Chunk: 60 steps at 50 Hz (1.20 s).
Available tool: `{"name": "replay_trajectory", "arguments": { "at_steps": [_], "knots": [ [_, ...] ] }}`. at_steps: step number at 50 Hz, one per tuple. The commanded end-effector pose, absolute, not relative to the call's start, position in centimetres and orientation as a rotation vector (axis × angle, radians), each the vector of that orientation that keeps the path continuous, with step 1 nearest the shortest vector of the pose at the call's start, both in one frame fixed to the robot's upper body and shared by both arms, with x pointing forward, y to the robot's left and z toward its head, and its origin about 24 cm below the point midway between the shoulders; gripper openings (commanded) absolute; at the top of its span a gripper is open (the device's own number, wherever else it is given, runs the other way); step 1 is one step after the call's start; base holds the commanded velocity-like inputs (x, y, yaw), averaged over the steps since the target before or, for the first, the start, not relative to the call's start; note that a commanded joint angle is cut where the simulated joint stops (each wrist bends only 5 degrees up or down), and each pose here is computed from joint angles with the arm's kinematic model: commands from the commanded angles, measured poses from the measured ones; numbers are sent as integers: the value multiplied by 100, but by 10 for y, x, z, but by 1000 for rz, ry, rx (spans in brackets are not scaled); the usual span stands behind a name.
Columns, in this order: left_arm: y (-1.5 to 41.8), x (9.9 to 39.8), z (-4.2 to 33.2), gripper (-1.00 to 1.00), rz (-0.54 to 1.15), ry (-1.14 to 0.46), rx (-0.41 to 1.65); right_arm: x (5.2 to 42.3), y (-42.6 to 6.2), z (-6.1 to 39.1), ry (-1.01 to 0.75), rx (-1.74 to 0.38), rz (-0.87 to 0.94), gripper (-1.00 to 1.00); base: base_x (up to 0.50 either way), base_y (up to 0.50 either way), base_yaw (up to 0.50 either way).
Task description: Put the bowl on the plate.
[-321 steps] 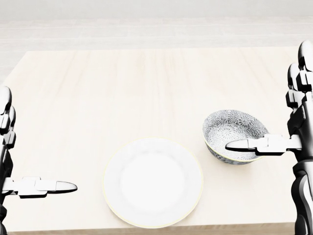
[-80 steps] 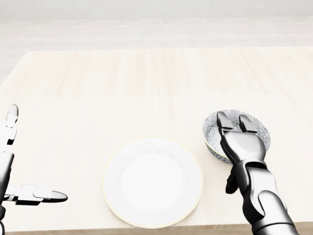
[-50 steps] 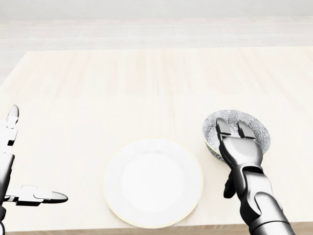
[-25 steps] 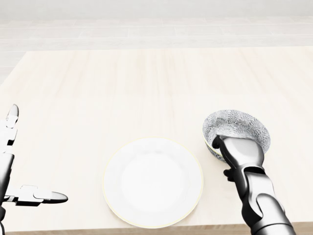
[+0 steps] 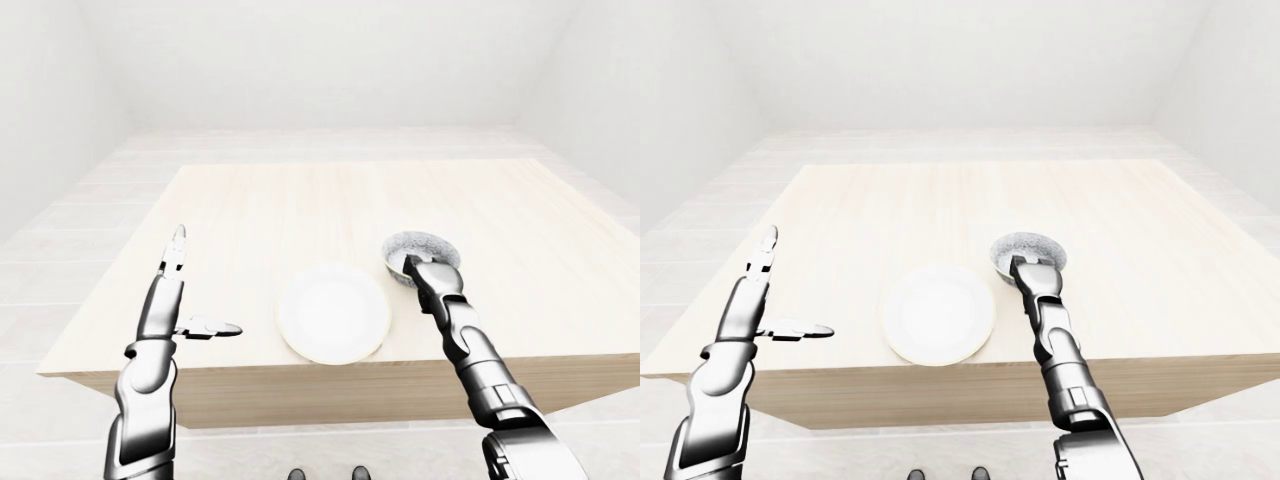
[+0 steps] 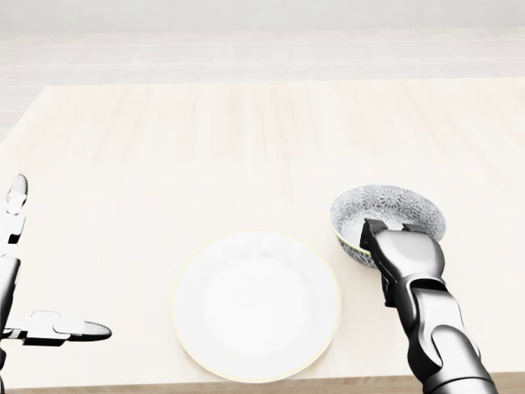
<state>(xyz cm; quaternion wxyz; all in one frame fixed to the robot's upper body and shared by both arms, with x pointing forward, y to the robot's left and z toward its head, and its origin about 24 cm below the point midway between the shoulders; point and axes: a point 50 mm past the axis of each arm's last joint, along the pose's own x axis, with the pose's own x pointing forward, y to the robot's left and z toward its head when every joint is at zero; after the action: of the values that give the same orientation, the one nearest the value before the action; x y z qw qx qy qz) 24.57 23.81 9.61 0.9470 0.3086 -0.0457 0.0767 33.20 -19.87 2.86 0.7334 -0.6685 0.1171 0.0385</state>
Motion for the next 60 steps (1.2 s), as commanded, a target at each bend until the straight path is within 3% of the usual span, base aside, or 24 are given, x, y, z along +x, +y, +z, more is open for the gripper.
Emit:
{"name": "replay_trajectory", "arguments": {
  "at_steps": [1, 23, 60],
  "knots": [
    [239, 246, 96, 100, 158, -93, 628, 331, -197, 34, 239, -1463, 81, -99, 0, 0, 0],
    [239, 247, 94, 100, 158, -90, 628, 327, -200, 79, 132, -1469, 9, -100, 0, 0, 0],
    [231, 247, 73, 100, 113, -49, 738, 272, -181, 121, -16, -1395, -37, -100, 0, 0, 0]
  ]
}}
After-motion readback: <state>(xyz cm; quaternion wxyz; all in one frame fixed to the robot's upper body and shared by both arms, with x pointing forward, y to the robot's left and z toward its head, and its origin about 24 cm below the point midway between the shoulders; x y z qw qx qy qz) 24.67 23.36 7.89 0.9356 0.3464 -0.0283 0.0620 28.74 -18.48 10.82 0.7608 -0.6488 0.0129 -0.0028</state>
